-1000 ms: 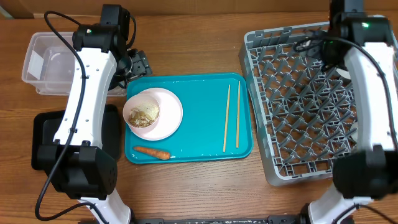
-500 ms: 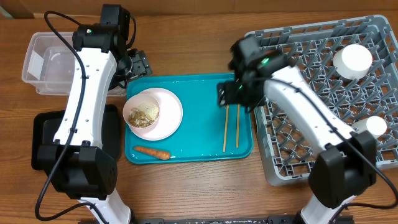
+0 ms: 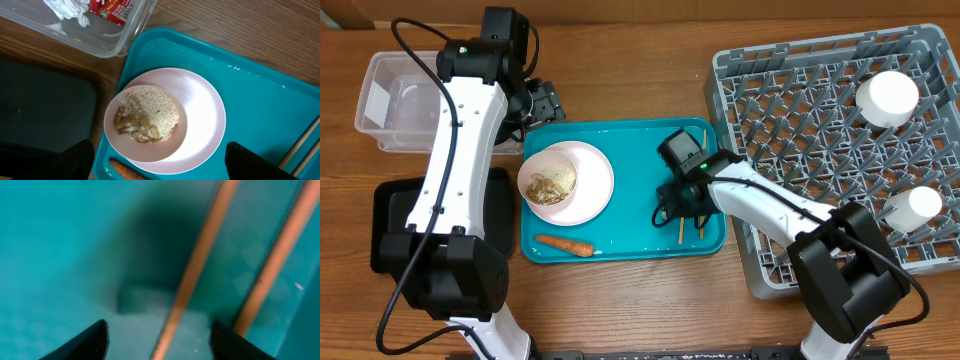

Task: Sort waste into correct bins and load items into the dishwasher

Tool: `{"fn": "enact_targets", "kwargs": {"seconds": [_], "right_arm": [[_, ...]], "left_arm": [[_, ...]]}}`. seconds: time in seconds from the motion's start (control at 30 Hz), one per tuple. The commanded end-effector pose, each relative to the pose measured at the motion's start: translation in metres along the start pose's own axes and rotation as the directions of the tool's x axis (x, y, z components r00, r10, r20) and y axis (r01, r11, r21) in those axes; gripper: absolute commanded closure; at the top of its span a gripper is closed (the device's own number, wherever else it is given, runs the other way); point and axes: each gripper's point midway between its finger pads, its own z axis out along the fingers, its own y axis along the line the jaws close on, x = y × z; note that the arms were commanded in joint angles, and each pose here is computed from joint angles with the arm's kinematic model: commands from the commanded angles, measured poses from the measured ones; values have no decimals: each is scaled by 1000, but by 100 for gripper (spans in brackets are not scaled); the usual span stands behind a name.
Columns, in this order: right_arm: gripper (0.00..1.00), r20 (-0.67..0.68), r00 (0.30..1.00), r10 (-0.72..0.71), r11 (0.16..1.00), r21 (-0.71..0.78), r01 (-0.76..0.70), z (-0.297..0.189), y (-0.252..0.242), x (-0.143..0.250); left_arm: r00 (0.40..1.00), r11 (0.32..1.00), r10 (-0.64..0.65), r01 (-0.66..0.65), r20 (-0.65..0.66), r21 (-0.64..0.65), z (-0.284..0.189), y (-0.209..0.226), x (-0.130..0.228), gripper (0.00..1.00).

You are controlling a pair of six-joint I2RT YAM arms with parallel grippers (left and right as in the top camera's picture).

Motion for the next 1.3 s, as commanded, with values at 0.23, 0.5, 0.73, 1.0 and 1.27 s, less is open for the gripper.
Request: {"fn": "enact_targets", "kwargs": {"seconds": [0.23, 0.5, 0.73, 1.0, 1.27], "right_arm": [[63, -20, 998, 55, 997, 50, -54, 0, -9, 10], [63, -88, 995, 40, 998, 42, -36, 9, -6, 35], [80, -100, 995, 22, 999, 30, -19, 10, 2, 41], [96, -83, 996, 19, 1000, 20, -17, 4, 6, 32], [96, 55, 998, 27, 995, 97, -32, -97, -14, -39]], "left_arm": [[999, 999, 18, -19, 36, 26, -15, -4, -2, 15], [999, 1000, 14, -15, 36, 26, -15, -4, -2, 15], [999, 999, 15, -16, 35, 30, -15, -5, -2, 15], [999, 999, 15, -16, 32, 34, -15, -6, -1, 15], [999, 999, 15, -16, 33, 33, -15, -6, -2, 15]]}}
